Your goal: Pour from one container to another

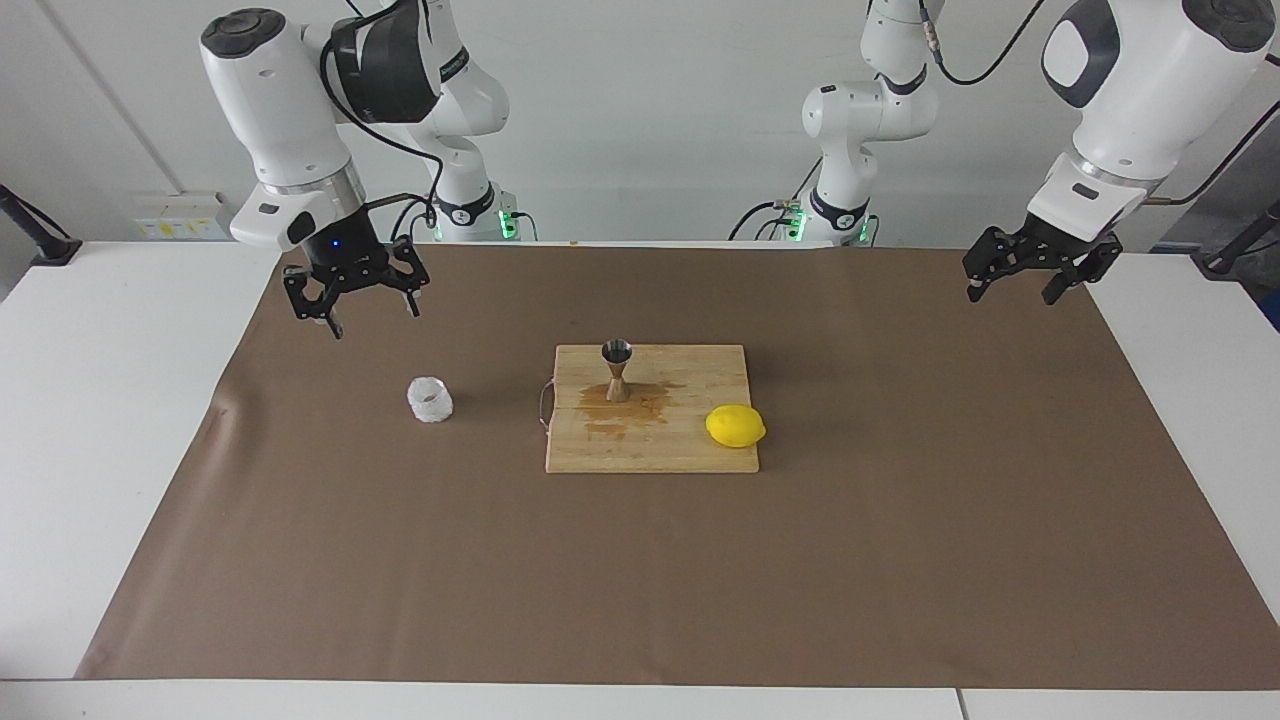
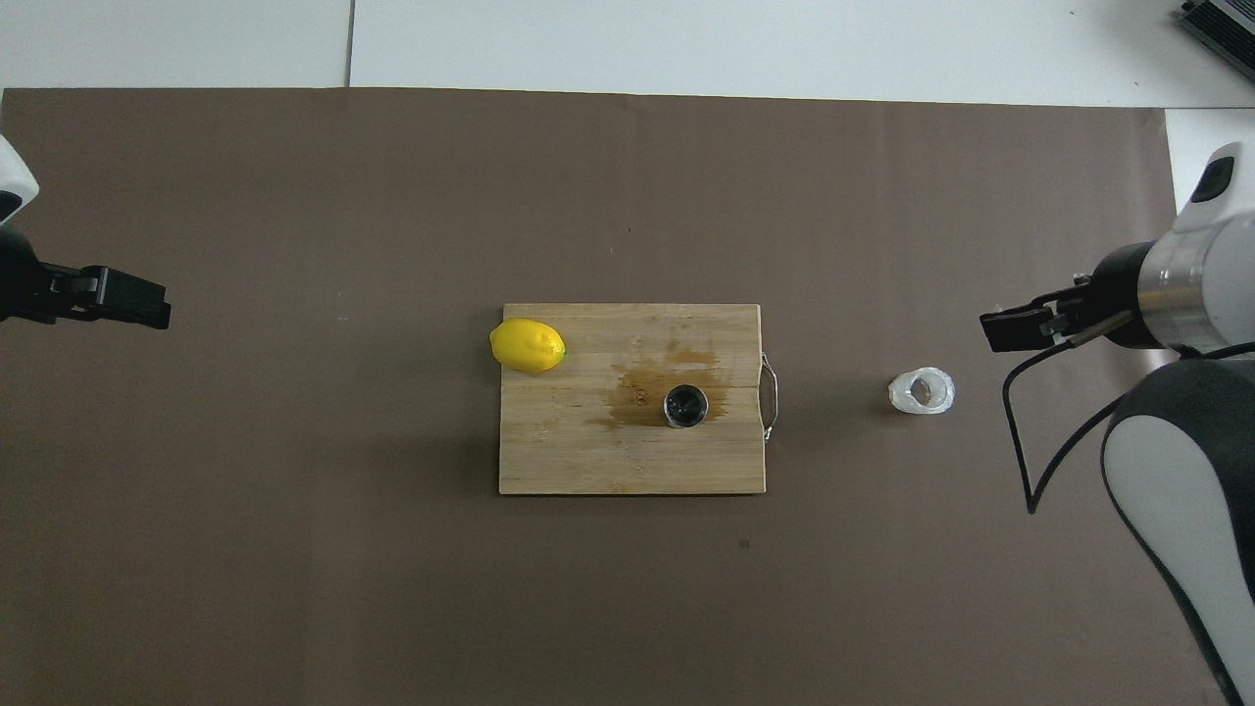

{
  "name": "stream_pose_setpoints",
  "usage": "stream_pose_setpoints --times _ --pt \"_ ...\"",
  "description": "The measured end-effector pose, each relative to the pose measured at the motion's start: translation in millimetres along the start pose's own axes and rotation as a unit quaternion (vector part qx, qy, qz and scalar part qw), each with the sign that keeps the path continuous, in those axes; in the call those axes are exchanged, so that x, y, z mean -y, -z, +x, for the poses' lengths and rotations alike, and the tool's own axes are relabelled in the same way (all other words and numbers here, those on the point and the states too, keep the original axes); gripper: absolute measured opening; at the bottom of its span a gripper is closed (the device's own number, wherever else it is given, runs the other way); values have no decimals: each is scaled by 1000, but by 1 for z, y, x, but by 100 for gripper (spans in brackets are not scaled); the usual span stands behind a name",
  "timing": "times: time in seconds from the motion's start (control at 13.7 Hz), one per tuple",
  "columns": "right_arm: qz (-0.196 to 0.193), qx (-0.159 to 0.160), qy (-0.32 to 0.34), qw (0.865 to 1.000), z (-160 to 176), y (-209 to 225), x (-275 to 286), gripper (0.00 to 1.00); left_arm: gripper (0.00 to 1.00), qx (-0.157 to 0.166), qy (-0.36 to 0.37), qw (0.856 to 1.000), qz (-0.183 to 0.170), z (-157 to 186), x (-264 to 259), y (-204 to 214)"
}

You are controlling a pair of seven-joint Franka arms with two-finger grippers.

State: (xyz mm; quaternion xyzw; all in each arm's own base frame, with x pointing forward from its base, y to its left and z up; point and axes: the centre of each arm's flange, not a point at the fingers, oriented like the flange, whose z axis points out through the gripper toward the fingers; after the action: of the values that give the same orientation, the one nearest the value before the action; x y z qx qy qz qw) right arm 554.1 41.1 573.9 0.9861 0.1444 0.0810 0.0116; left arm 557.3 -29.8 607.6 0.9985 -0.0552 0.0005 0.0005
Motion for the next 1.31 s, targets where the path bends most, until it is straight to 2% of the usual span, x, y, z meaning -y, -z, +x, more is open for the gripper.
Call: stream_pose_setpoints --times 0.36,0.87,1.31 --pt "-3 31 -105 994 20 39 -3 100 100 0 0 1000 0 1 0 -1" --pt "-3 75 -164 984 10 48 -16 100 100 -5 3 1000 0 5 5 -4" --pt "-4 79 -180 980 5 54 -16 100 100 -4 0 1000 10 6 3 -6"
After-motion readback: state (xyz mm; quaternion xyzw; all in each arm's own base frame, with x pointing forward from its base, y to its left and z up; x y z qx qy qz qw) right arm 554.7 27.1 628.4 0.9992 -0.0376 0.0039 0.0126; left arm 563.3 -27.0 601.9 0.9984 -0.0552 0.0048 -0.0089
